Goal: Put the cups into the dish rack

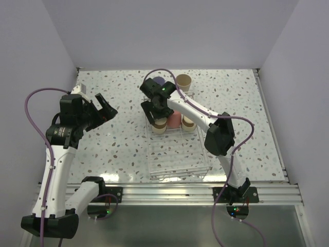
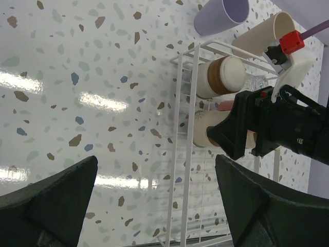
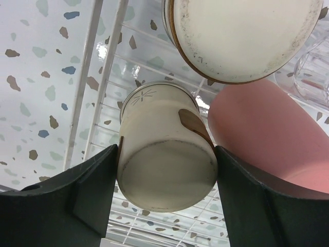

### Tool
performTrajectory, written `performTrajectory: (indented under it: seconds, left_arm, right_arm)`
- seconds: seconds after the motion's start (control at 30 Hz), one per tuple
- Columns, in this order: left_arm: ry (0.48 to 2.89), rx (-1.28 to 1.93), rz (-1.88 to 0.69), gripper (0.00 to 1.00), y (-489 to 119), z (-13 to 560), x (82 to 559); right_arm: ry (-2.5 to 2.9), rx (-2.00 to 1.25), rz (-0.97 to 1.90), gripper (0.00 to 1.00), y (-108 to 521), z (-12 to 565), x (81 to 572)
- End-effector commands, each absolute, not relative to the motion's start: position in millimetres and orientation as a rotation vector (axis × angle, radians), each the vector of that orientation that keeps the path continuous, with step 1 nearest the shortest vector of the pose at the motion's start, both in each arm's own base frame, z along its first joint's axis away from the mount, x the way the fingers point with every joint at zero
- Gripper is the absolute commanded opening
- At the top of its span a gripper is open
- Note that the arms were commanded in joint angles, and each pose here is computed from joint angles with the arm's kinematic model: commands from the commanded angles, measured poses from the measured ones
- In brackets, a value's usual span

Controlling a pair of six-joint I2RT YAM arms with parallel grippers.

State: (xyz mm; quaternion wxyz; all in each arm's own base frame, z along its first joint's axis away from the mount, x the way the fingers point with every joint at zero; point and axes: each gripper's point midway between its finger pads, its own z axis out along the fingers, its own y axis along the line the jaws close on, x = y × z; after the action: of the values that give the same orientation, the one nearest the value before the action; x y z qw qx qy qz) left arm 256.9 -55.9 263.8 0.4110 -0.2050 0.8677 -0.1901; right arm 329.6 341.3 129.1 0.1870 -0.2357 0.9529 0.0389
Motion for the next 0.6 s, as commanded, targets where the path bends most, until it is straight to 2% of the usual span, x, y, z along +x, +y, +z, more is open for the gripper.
performTrajectory:
  seconds: [0.0, 0.13, 0.17, 0.2, 0.43, 0.57]
  left_arm:
    - [2.138, -0.473, -0.491, 1.00, -57, 276, 264]
    - [2.133, -0.470, -0.494, 1.00, -57, 279, 265]
    - [2.131, -0.469, -0.494, 1.00, -57, 280, 265]
    - [2.131, -0.469, -0.494, 1.00, -57, 280, 265]
    - [2.122, -0.460, -0.495, 1.00, -57, 289, 271]
    - [2.101, -0.448, -0.500, 1.00, -58, 302, 280]
  right_arm:
    - [2.629, -0.627, 0.159, 0.73, 351, 151, 333]
    - [2.623, -0.623, 0.179, 0.85, 351, 158, 330]
    - [2.617, -0.619, 0.188, 0.89, 351, 162, 330]
    - [2.615, -0.616, 0.191, 0.98, 350, 164, 329]
    - [2.571, -0.579, 0.262, 0.98, 346, 199, 320]
    - [2.471, -0.529, 0.354, 0.98, 337, 258, 311]
